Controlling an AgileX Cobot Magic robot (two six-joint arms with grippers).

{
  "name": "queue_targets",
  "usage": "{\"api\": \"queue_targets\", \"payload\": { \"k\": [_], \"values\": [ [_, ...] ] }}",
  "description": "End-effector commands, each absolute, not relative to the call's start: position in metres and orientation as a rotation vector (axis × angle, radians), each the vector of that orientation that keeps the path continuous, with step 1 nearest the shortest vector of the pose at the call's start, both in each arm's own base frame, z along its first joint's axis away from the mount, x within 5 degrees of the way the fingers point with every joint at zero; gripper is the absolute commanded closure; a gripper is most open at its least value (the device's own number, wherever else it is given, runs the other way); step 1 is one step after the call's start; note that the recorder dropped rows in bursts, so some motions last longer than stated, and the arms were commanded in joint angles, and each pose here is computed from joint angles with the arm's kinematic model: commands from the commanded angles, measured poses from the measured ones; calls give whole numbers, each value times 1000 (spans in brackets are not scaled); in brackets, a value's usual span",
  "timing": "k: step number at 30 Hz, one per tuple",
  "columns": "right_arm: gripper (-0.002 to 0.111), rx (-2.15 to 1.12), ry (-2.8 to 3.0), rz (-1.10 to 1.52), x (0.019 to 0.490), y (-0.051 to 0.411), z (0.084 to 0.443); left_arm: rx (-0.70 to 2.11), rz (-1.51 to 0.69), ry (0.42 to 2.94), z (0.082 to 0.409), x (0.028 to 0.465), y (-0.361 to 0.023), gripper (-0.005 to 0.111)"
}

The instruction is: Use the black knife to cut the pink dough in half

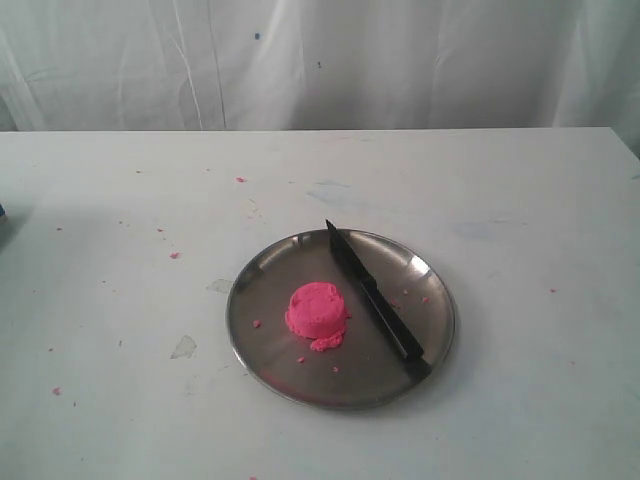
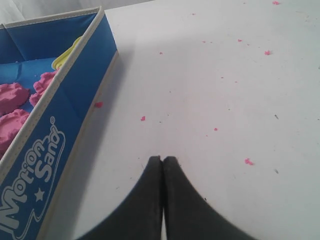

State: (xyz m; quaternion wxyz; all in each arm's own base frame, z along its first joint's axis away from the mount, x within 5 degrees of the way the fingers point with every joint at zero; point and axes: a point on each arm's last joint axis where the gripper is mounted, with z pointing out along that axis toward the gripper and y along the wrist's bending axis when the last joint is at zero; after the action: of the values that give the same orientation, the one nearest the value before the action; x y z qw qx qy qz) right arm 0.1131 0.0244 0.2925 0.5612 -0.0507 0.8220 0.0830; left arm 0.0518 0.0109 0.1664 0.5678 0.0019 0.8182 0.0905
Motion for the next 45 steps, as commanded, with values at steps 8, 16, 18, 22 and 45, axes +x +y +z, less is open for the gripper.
{"api": "queue_targets", "payload": {
  "k": [8,16,18,22,45],
  "values": [
    [108,-648,2396,347,170,93,276,8,209,1909,169,52,11,107],
    [108,-914,2416,193,210,131,281,8,209,1909,169,52,11,107],
    [108,-975,2426,153,221,143,271,8,209,1909,169,52,11,107],
    [108,-994,2401,143,247,166,253,8,209,1909,169,52,11,107],
    [69,-811,2595,113,293,173,180,8,209,1909,169,52,11,107]
  ]
}}
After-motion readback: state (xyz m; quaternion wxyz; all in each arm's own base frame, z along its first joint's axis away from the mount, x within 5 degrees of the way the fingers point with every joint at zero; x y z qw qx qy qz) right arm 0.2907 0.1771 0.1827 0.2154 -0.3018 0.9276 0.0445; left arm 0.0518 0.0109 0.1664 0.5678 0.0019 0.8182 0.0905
